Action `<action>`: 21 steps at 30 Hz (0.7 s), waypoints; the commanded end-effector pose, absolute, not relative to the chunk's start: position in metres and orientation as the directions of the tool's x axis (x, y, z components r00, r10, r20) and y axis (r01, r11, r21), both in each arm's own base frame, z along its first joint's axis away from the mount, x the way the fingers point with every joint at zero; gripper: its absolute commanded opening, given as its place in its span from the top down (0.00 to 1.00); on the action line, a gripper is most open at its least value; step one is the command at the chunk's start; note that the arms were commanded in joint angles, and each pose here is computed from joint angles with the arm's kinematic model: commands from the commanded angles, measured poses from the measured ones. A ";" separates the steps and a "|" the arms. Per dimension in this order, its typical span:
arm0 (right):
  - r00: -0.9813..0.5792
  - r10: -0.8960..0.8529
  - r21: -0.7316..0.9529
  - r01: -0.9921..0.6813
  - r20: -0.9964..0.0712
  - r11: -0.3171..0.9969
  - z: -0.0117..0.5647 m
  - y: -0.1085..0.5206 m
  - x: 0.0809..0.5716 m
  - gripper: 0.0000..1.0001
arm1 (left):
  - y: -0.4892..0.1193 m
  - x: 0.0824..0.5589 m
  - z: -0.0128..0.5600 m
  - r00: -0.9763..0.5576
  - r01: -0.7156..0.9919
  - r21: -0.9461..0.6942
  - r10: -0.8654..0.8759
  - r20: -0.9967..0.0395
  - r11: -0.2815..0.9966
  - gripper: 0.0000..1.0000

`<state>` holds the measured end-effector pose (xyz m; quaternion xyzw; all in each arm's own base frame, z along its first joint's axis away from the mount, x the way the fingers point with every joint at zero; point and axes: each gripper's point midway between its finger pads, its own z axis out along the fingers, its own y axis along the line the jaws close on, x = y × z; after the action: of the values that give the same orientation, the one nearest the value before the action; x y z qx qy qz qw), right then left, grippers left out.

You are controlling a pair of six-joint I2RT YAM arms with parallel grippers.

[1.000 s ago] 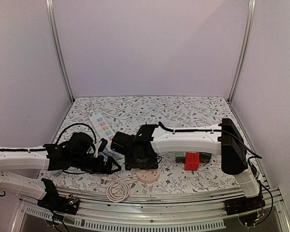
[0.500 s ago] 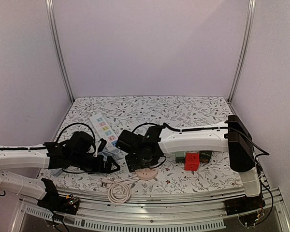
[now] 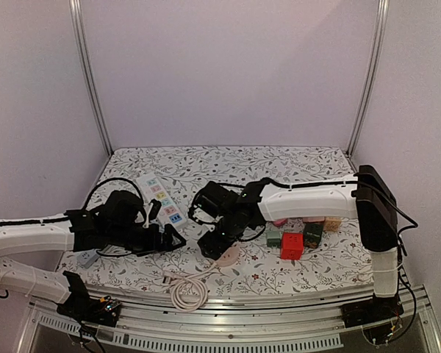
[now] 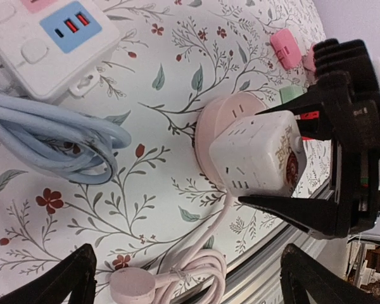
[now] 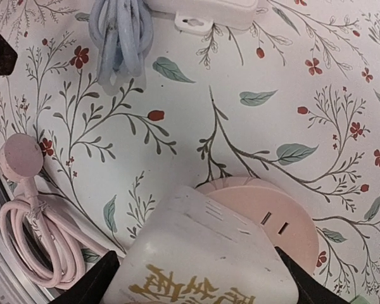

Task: Pull the plug off the socket

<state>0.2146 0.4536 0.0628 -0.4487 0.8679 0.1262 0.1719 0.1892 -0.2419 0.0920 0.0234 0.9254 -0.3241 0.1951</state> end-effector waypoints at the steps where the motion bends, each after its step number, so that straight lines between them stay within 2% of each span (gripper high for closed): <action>1: -0.470 -0.775 0.094 -0.873 -0.424 0.478 0.066 0.457 0.197 0.32 | -0.238 0.200 0.107 -0.907 0.157 -0.589 -0.121 -0.403 0.792 0.00; 3: -0.491 -0.749 0.073 -0.853 -0.444 0.517 0.072 0.454 0.204 0.15 | -0.235 0.200 0.109 -0.901 0.153 -0.593 -0.135 -0.413 0.791 0.00; 7: -0.544 -0.689 0.010 -0.788 -0.479 0.616 0.084 0.443 0.220 0.01 | -0.230 0.198 0.113 -0.893 0.146 -0.612 -0.163 -0.420 0.778 0.00; 16: -0.680 -0.506 -0.060 -0.565 -0.531 0.823 0.118 0.418 0.224 0.01 | -0.226 0.191 0.121 -0.896 0.176 -0.621 -0.137 -0.422 0.764 0.00; 21: -0.764 -0.381 -0.016 -0.437 -0.520 0.899 0.115 0.413 0.219 0.01 | -0.231 0.188 0.121 -0.902 0.201 -0.646 -0.119 -0.416 0.736 0.00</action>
<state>0.2173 0.4256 0.1066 -0.3031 0.9157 0.0676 0.2550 0.1921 -0.2337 0.1279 0.0117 0.9045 -0.3577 0.2318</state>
